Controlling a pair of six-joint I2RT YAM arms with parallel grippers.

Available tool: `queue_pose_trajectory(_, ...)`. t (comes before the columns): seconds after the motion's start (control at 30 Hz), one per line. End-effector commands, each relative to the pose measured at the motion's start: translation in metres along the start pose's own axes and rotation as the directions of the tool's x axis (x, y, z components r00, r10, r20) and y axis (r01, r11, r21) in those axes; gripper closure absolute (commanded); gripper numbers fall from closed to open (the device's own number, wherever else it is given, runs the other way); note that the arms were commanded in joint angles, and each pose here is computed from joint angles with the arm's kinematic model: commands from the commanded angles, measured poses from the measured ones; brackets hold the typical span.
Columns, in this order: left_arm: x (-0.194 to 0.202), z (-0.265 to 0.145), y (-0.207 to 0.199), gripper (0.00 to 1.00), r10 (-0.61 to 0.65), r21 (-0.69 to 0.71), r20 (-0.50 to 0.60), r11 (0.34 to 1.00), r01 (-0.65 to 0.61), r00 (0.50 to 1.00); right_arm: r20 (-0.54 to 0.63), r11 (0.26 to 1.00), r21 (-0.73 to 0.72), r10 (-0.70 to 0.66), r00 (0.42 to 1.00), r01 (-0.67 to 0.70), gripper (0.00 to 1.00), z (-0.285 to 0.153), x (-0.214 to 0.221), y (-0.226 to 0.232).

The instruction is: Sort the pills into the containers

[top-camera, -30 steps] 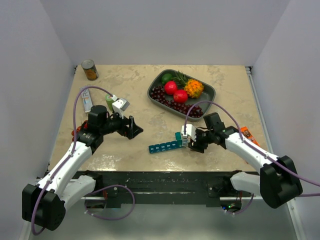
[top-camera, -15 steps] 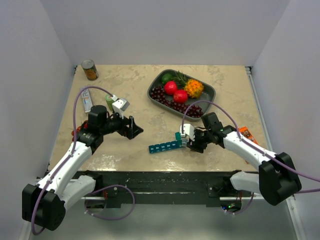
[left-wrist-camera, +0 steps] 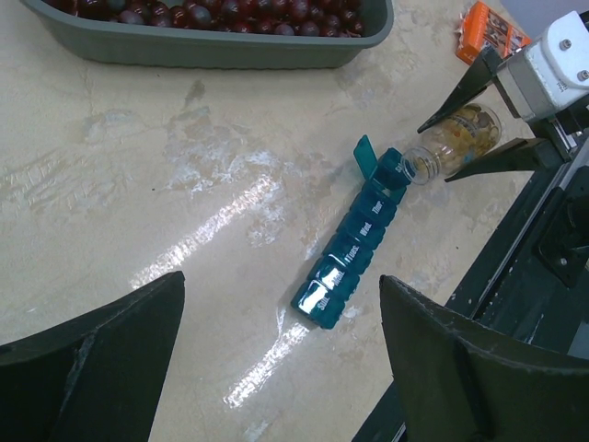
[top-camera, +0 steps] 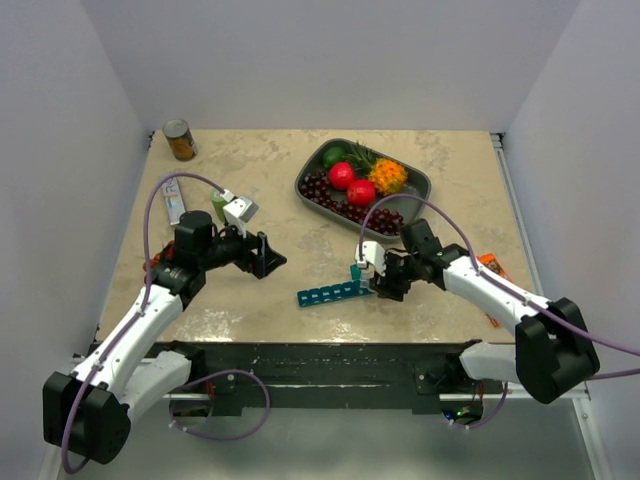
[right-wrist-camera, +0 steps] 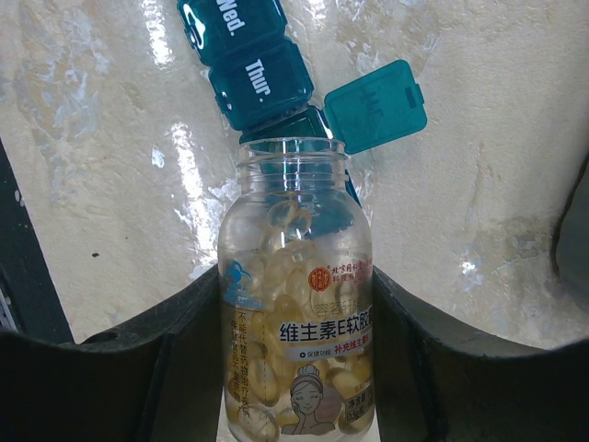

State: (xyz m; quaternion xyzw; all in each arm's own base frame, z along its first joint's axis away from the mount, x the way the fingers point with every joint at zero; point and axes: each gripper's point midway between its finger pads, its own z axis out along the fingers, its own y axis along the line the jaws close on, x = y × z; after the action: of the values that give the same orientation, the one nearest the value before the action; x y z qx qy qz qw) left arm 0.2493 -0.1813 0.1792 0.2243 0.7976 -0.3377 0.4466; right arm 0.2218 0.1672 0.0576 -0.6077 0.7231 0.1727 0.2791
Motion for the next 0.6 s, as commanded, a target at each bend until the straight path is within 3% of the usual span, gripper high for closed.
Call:
queue_pose_trajectory(0.0, -0.0135, -0.0013, -0.0072, 0.10, 0.066, 0.031, 0.054, 0.997, -0.068, 0.996, 0.001, 1.000, 0.026, 0.005, 1.000, -0.005, 1.00, -0.0046, -0.0109, -0.0087)
queue_pose_trajectory(0.57, -0.0146, -0.0015, -0.0081, 0.10, 0.068, 0.032, 0.057, 0.997, -0.070, 0.996, -0.050, 0.999, 0.027, 0.038, 0.998, -0.036, 1.00, -0.0016, -0.0062, -0.0048)
